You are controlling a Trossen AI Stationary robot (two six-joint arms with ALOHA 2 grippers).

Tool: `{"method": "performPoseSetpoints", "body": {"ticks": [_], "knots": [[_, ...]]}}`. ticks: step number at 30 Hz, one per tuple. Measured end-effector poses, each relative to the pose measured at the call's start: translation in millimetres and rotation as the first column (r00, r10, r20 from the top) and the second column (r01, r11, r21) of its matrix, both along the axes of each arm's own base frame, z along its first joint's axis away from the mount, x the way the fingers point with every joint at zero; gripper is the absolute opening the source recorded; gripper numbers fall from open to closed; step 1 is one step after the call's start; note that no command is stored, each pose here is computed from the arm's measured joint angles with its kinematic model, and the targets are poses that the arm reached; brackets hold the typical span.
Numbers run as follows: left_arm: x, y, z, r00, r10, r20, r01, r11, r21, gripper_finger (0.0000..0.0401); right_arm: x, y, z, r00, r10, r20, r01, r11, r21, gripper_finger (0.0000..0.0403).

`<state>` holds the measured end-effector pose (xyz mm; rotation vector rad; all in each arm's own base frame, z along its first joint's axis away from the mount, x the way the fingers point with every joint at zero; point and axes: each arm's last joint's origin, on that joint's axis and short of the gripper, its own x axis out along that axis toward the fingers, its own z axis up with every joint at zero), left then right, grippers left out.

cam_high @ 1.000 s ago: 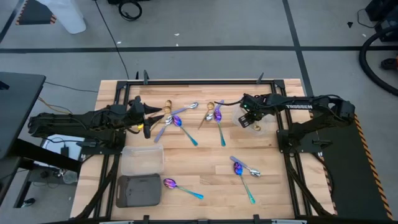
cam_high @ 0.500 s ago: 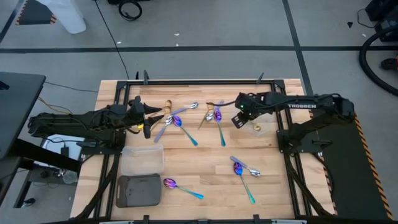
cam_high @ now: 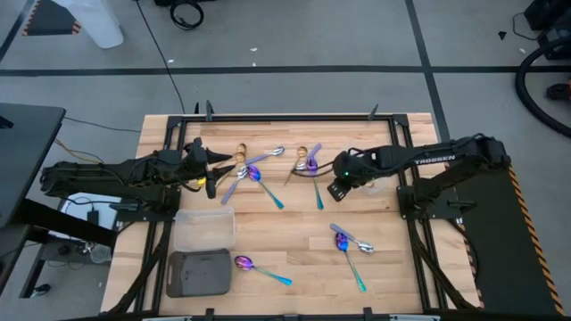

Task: Sort silverware by color (type)
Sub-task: Put the gold spoon into the top transparent bin

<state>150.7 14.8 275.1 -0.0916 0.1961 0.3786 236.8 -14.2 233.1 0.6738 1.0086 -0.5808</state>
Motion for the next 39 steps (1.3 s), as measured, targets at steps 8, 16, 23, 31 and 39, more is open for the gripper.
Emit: {"method": "performPoseSetpoints", "body": {"ticks": [8, 16, 23, 31, 39], "knots": [[0, 0, -1, 1.000, 0.003, -0.007, -0.003, 1.000, -0.015, 0.0162, 10, 23, -7, 0.998, 0.054, 0.020, -0.055, 0.998, 0.019, 0.0123], [5, 0, -14, 0.996, 0.016, -0.090, -0.026, 0.994, -0.108, 0.0162, 23, 38, -14, 0.988, 0.150, 0.043, -0.143, 0.981, -0.128, 0.0123], [25, 14, -39, 0.959, 0.120, -0.255, -0.158, 0.978, -0.135, 0.0162, 50, 54, -28, 0.942, 0.318, 0.108, -0.281, 0.922, -0.266, 0.0123], [41, 25, -66, 0.910, 0.085, -0.405, -0.182, 0.961, -0.207, 0.0162, 76, 68, -47, 0.872, 0.463, 0.159, -0.381, 0.846, -0.372, 0.0122], [57, 34, -67, 0.864, 0.061, -0.501, -0.223, 0.936, -0.271, 0.0162, 94, 71, -72, 0.866, 0.475, 0.159, -0.373, 0.823, -0.428, 0.0121]]}}
